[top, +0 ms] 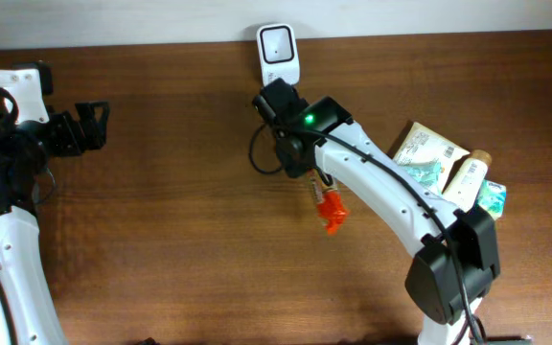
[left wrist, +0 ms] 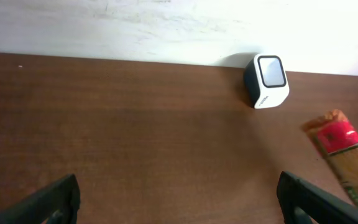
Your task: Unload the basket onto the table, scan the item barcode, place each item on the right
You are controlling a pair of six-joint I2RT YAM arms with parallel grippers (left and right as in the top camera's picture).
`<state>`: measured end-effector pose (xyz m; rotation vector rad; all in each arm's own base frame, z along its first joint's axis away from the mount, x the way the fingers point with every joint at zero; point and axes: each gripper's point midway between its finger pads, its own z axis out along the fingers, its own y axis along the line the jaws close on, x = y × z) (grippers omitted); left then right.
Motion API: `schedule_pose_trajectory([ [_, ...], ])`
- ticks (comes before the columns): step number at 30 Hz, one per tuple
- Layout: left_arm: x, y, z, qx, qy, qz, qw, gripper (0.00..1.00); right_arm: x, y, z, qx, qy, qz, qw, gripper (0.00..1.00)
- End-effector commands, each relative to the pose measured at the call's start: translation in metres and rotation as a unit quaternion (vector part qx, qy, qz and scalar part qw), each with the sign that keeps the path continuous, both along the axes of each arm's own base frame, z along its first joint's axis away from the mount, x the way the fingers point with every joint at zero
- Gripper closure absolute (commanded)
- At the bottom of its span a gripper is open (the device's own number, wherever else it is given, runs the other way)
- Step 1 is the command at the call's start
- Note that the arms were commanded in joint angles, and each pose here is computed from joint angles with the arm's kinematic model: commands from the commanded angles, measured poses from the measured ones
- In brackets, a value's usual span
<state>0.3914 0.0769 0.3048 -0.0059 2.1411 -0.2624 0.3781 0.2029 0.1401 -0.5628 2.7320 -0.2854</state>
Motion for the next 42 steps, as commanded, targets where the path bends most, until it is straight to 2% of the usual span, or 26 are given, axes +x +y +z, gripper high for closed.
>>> schedule_pose_trajectory([
  [1, -0.001, -0.003, 0.007, -0.002, -0.009, -0.004, 1.0, 0.01, 0.009, -0.029, -0.016, -0.08, -0.038, -0.061, 0.994, 0.96],
  [6, -0.001, -0.003, 0.007, -0.002, -0.009, -0.004, 1.0, 0.01, 0.015, -0.014, -0.08, -0.127, -0.019, -0.042, 0.991, 0.94],
  [7, -0.001, -0.003, 0.007, -0.002, -0.009, -0.004, 1.0, 0.01, 0.009, -0.002, -0.085, -0.13, -0.016, -0.025, 0.991, 0.73],
  [8, -0.001, -0.003, 0.007, -0.002, -0.009, -0.004, 1.0, 0.01, 0.003, 0.01, -0.086, -0.126, -0.014, -0.011, 0.992, 0.57],
  [9, -0.001, -0.003, 0.007, -0.002, -0.009, -0.004, 1.0, 0.01, -0.01, 0.028, -0.09, -0.11, 0.0, 0.011, 0.994, 0.46],
  [12, -0.001, -0.003, 0.007, -0.002, -0.009, -0.004, 1.0, 0.01, -0.038, 0.065, -0.093, -0.102, 0.023, 0.096, 0.99, 0.38],
  [13, -0.001, -0.003, 0.007, -0.002, -0.009, -0.004, 1.0, 0.01, -0.041, 0.072, -0.089, -0.107, 0.015, 0.106, 0.989, 0.28],
  [14, -0.001, -0.003, 0.007, -0.002, -0.009, -0.004, 1.0, 0.01, -0.041, 0.077, -0.082, -0.101, 0.014, 0.109, 0.989, 0.26],
  [17, -0.001, -0.003, 0.007, -0.002, -0.009, -0.004, 1.0, 0.01, -0.026, 0.077, -0.056, -0.068, 0.009, 0.087, 0.994, 0.27],
  [19, -0.001, -0.003, 0.007, -0.002, -0.009, -0.004, 1.0, 0.01, -0.004, 0.065, -0.023, -0.009, 0.019, 0.051, 0.998, 0.27],
  [21, -0.001, -0.003, 0.007, -0.001, -0.009, -0.004, 1.0, 0.01, 0.013, 0.046, -0.002, 0.07, 0.064, 0.035, 0.995, 0.26],
  [23, -0.001, -0.003, 0.007, -0.002, -0.009, -0.004, 1.0, 0.01, 0.018, 0.025, -0.002, 0.162, 0.129, 0.03, 0.978, 0.26],
  [25, -0.001, -0.003, 0.007, -0.002, -0.009, -0.004, 1.0, 0.01, 0.018, 0.007, -0.013, 0.242, 0.186, 0.024, 0.952, 0.26],
  [28, -0.001, -0.003, 0.007, -0.002, -0.009, -0.004, 1.0, 0.01, 0.005, -0.013, -0.044, 0.288, 0.245, 0.023, 0.925, 0.29],
  [31, -0.001, -0.003, 0.007, -0.002, -0.009, -0.004, 1.0, 0.01, -0.003, -0.02, -0.079, 0.295, 0.257, 0.021, 0.92, 0.36],
  [38, -0.001, -0.003, 0.007, -0.002, -0.009, -0.004, 1.0, 0.01, -0.023, -0.015, -0.138, 0.327, 0.256, 0.029, 0.909, 0.38],
  [40, -0.001, -0.003, 0.007, -0.002, -0.009, -0.004, 1.0, 0.01, -0.024, -0.012, -0.141, 0.34, 0.254, 0.032, 0.905, 0.46],
  [41, -0.001, -0.003, 0.007, -0.002, -0.009, -0.004, 1.0, 0.01, -0.024, -0.012, -0.141, 0.341, 0.253, 0.032, 0.905, 0.55],
  [42, -0.001, -0.003, 0.007, -0.002, -0.009, -0.004, 1.0, 0.01, -0.024, -0.012, -0.141, 0.341, 0.253, 0.032, 0.905, 0.73],
])
